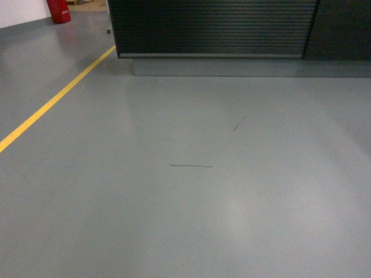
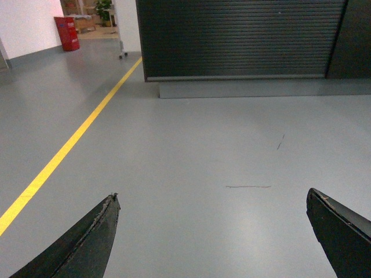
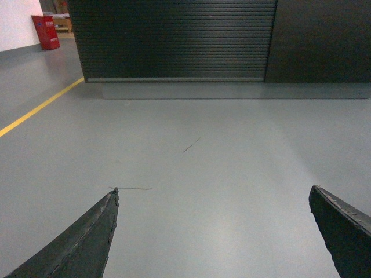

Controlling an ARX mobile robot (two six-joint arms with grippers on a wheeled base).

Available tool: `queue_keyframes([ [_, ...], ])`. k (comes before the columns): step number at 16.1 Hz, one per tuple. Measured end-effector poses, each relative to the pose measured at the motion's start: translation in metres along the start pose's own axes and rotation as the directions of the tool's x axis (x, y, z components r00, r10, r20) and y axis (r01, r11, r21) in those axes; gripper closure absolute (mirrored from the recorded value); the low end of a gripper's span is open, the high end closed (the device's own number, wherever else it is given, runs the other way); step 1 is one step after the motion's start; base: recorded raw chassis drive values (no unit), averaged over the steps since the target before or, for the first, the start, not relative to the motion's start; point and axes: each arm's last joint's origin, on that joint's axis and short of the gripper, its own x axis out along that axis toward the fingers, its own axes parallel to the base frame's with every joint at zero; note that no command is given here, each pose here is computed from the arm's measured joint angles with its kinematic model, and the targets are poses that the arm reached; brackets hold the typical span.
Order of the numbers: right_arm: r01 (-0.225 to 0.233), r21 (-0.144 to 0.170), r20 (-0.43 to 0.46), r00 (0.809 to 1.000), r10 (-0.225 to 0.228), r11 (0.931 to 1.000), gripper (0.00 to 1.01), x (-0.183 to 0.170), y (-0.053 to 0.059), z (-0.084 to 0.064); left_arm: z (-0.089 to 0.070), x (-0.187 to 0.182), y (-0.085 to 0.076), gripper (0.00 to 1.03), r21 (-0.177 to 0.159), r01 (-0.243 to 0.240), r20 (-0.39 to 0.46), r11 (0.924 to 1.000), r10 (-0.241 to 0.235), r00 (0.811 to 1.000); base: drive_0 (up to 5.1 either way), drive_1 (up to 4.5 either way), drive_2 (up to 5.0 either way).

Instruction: Place dark red mango on scale at checkout

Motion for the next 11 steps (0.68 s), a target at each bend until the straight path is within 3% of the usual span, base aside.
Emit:
queue_keyframes([
  [11, 0.000, 0.000, 0.000, 1.000, 0.000, 1.0000, 0.03, 0.0000, 0.0000, 0.0000, 0.0000, 0.0000, 0.0000, 0.05, 0.000, 0.000, 0.000, 1.0000, 0.000, 1.000, 0.0, 0.00, 0.0],
])
